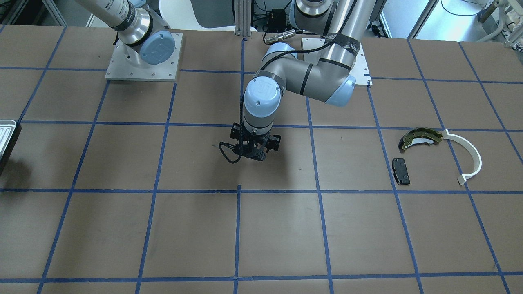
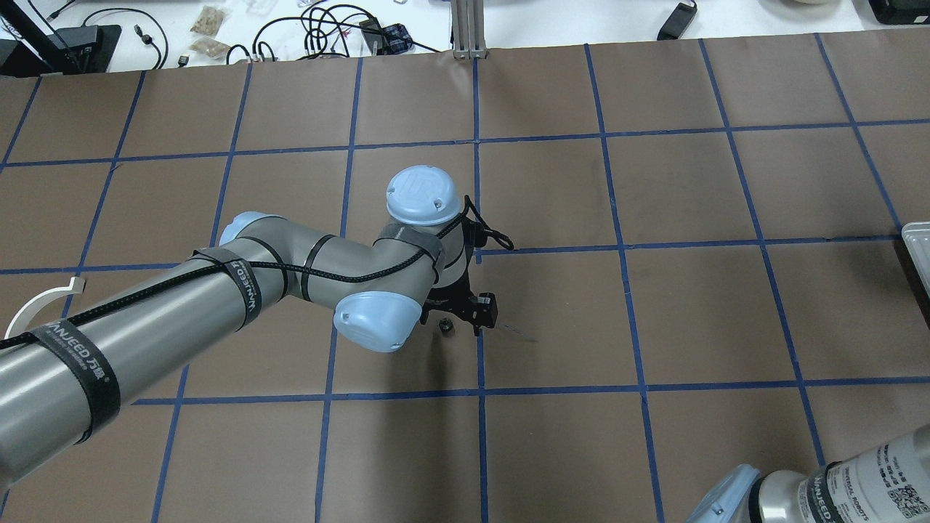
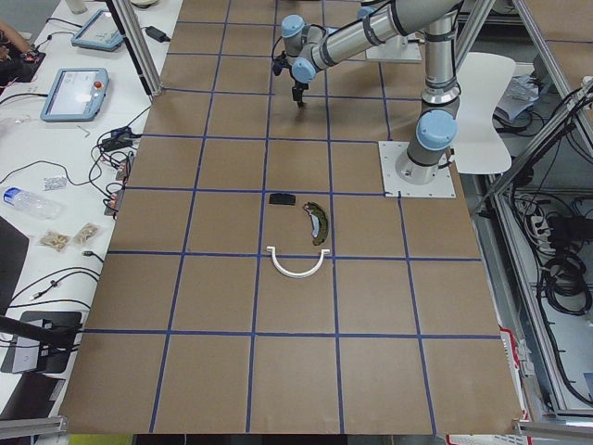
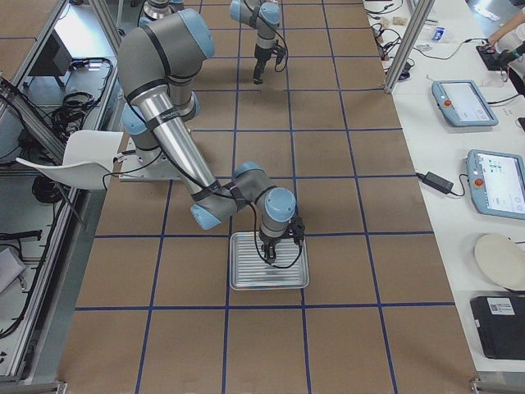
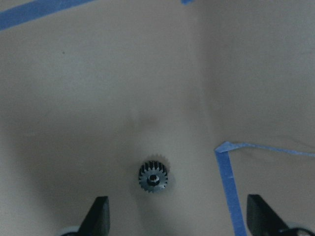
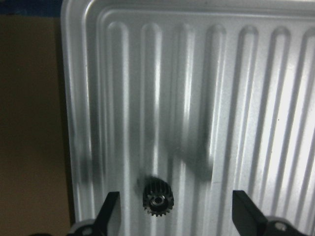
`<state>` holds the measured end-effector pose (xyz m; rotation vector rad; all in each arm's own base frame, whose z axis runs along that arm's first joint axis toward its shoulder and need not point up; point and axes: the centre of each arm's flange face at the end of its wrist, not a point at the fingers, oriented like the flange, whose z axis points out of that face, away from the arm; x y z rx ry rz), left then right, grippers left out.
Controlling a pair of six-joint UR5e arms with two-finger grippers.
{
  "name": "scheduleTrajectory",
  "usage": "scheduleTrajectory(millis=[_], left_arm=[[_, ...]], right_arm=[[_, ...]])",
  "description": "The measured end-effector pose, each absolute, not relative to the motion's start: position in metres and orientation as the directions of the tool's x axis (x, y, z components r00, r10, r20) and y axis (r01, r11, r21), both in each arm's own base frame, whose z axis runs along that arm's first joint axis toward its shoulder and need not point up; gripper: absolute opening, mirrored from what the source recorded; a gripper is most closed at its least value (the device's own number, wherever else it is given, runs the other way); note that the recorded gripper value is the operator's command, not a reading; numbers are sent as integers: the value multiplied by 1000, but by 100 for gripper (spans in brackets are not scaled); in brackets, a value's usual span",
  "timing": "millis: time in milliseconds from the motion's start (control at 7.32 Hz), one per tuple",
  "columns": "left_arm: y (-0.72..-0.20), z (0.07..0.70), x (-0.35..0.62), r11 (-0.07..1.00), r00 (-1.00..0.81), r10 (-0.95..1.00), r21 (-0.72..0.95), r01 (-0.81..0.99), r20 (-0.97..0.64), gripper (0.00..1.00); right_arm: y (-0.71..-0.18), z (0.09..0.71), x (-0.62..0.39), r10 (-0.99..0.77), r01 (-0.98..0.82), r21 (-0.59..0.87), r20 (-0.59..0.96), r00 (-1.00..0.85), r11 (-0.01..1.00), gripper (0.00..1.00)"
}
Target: Place bearing gear from tray to pile
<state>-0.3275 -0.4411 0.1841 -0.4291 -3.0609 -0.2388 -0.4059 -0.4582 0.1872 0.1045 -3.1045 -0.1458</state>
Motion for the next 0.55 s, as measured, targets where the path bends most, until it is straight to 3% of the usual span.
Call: scheduleTrajectory(millis=[273, 410, 546], left_arm=[[-442, 176, -327, 948, -961, 271, 160, 277, 58, 73], [-443, 173, -327, 947, -961, 271, 164, 277, 56, 61], [-443, 171, -327, 947, -961, 271, 167, 276, 54, 32]], right_arm=[[-455, 181, -403, -76, -74, 105, 13, -997, 992, 63], [-452, 176, -399, -80, -79, 113, 4, -997, 990, 56], [-449, 174, -396, -86, -86, 116, -1, -996, 990, 48]])
